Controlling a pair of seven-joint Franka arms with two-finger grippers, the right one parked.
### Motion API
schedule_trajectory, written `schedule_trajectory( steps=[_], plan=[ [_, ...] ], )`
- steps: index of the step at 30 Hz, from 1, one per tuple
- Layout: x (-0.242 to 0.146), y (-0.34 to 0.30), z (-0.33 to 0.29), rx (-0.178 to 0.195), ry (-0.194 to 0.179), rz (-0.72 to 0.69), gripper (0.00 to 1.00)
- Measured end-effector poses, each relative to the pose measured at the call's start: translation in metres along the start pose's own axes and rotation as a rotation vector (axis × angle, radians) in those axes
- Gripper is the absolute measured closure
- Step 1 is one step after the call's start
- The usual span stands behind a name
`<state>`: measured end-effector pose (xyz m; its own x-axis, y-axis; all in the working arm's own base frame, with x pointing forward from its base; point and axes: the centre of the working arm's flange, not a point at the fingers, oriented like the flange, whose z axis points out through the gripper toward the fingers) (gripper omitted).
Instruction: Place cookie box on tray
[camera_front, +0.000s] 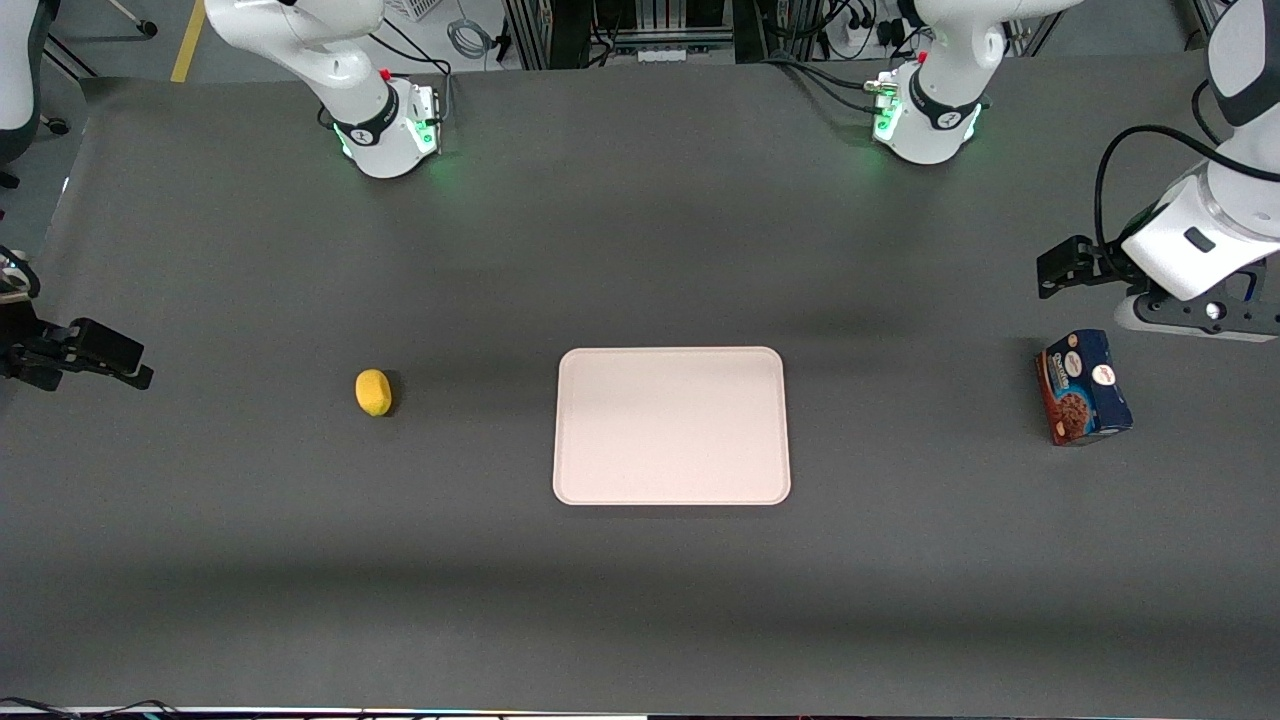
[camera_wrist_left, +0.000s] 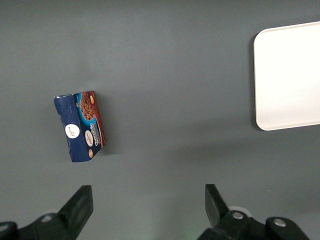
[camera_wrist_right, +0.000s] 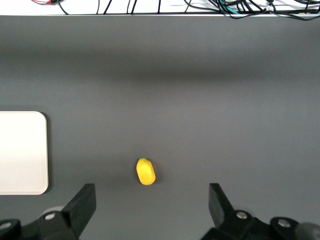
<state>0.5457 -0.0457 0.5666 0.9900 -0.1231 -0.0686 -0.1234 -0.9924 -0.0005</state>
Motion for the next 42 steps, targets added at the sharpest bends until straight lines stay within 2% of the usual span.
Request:
schedule_trajectory(
  steps=[42],
  plan=[
    [-0.0001,-0.0084,-0.0001,-0.012,0.001,-0.012,0.0]
  ],
)
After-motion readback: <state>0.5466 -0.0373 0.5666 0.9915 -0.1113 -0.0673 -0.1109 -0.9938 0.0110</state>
